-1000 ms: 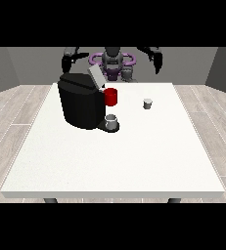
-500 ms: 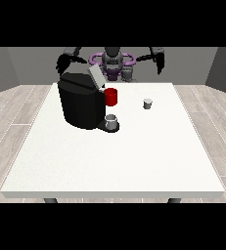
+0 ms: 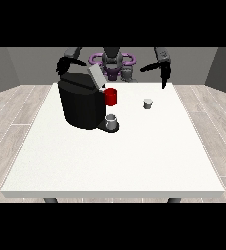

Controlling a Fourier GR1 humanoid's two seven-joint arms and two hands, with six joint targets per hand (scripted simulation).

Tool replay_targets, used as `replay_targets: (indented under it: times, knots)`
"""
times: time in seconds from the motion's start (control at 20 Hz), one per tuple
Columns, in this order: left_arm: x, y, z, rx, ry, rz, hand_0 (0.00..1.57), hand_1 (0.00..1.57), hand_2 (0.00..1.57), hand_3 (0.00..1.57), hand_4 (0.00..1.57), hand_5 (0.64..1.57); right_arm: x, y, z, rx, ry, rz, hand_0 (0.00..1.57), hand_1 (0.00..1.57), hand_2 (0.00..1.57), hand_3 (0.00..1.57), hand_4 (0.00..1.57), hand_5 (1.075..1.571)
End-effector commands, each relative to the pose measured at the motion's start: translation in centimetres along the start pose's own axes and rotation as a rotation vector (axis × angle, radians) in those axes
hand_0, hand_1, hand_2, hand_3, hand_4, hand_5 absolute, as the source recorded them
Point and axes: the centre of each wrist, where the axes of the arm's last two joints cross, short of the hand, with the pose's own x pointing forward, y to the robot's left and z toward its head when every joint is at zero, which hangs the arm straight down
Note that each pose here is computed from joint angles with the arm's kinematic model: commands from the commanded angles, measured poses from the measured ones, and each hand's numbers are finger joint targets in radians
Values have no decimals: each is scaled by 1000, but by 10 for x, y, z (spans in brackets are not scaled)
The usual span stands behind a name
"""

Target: Insert the coffee pod into the coffee machine and close the lid

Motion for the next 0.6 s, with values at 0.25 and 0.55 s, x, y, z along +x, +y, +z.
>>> replay_targets:
  times: [0.25, 0.55]
  knots:
    - [-18, 14, -31, 24, 110, -68, 0, 0, 0, 0, 0, 1571, 27, 13, -24, 50, -4, 5, 0, 0, 0, 0, 332, 1571]
    - [-14, 15, -49, -15, 159, -125, 0, 0, 0, 0, 0, 1571, 11, 18, -27, 57, 20, 19, 0, 0, 0, 0, 372, 1571]
